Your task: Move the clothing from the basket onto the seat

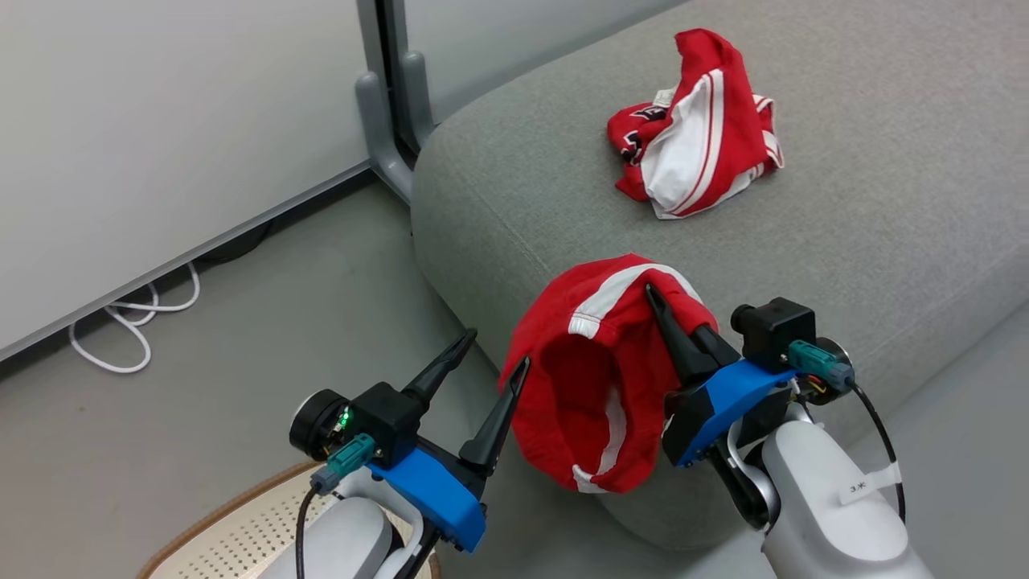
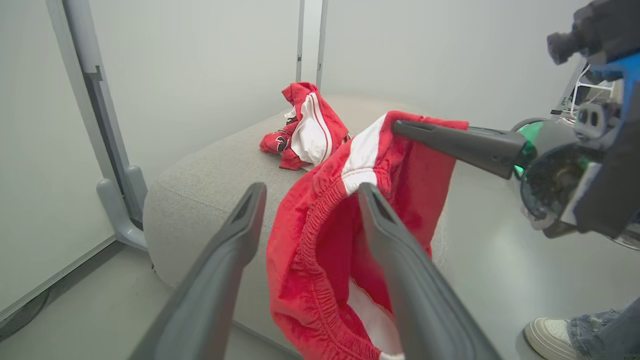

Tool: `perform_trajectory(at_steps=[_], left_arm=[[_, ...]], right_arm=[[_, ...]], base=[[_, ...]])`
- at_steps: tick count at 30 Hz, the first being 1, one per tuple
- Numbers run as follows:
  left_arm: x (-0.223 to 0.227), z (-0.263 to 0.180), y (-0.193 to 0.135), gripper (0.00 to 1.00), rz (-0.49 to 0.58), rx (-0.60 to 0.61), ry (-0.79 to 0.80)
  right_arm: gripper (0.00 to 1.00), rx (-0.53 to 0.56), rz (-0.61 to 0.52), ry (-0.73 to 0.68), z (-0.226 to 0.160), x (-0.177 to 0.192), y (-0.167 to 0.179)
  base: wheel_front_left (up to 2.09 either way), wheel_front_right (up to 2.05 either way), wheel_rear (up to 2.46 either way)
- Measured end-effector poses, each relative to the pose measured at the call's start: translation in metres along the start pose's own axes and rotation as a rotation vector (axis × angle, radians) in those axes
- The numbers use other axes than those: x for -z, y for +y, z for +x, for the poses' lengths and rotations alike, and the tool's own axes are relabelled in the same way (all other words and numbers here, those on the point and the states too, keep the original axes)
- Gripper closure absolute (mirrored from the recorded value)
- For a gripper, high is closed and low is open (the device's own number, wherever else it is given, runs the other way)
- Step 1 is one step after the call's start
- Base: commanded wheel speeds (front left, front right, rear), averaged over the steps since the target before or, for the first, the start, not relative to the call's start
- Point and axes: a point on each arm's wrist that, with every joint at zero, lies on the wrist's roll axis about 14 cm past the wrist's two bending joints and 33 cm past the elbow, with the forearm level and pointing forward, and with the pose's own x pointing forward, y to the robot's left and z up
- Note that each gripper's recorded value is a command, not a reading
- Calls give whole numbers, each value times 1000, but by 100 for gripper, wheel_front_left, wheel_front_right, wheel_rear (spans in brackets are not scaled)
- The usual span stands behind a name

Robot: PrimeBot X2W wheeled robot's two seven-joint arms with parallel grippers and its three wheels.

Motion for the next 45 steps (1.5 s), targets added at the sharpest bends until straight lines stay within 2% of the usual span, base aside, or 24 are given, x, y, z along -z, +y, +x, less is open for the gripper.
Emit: perform_trajectory(at_steps=[6, 13, 16, 21, 27, 31, 35, 37, 45], left_arm=[[10, 11, -4, 0, -18, 46, 16], [17, 14, 1, 0, -28, 54, 27], [20, 14, 8, 0, -36, 46, 29], [21, 17, 21, 0, -32, 38, 14], [29, 18, 47, 0, -26, 37, 18], [34, 18, 70, 0, -21, 26, 12], [42, 14, 96, 0, -28, -4, 4], [51, 9, 103, 0, -40, -15, 16], [80, -15, 135, 0, -63, -78, 56]], right_arm=[[100, 60, 9, 20, -5, 10, -18], [100, 78, 13, 26, -3, 12, -23], [100, 94, 50, 31, 4, 9, -28], [100, 127, 15, -21, 41, -32, -49], [100, 198, -50, -127, 91, -99, -94], [100, 254, -89, -158, 119, -119, -123], [100, 351, -92, -283, 136, -145, -159], [100, 384, -97, -288, 144, -136, -169], [100, 463, -78, -100, 174, -26, -187]], base=[[0, 0, 0], [0, 0, 0], [0, 0, 0], [0, 0, 0], [0, 0, 0], [0, 0, 0], [0, 0, 0], [0, 0, 0], [0, 0, 0]])
